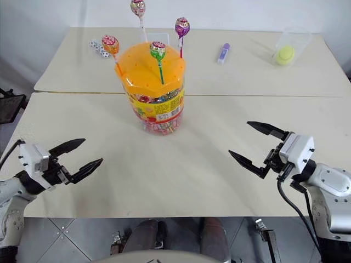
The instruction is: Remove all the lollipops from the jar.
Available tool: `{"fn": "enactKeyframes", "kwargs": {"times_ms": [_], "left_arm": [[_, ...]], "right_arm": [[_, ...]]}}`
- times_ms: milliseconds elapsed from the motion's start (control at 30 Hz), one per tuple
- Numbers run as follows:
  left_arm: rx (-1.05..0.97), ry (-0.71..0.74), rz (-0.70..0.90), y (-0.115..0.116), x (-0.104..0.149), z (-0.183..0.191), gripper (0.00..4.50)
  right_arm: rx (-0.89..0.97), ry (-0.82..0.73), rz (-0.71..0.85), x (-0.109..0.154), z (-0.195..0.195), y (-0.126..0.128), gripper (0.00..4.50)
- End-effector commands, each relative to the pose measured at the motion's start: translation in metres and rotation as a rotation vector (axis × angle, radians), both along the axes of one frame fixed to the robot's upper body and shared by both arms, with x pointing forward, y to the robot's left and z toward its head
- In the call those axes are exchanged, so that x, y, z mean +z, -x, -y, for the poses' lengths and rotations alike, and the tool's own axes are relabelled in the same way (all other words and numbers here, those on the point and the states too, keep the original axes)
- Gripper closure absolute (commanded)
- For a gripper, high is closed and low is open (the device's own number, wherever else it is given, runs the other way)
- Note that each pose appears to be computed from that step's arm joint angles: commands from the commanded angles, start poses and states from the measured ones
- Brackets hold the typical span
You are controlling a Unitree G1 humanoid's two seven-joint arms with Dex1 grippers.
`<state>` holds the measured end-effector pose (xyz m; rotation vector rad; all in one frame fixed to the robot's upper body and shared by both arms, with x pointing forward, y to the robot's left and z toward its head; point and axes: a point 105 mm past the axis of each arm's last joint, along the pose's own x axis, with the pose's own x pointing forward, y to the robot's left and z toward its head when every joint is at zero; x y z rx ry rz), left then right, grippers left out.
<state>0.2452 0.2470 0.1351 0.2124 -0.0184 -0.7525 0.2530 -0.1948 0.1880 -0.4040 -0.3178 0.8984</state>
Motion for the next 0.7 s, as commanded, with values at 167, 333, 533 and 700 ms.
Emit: {"fn": "enactKeyframes", "kwargs": {"times_ms": [167, 333, 533, 700], "left_arm": [[-0.053, 0.160, 0.043, -0.007, 0.038, -0.005, 0.00], [-0.209, 0.407, 0.172, -0.019, 0.115, 0.009, 0.00], [-0.359, 0.404, 0.265, -0.059, 0.164, 0.060, 0.00], [-0.482, 0.366, 0.255, -0.061, 0.168, 0.084, 0.00]], "right_arm": [[0.148, -0.211, 0.009, 0.043, -0.038, 0.005, 0.03], [0.307, -0.298, 0.151, 0.086, -0.066, 0.026, 0.03], [0.307, -0.330, 0.229, 0.100, -0.073, 0.026, 0.03], [0.288, -0.340, 0.241, 0.099, -0.073, 0.024, 0.03]]}}
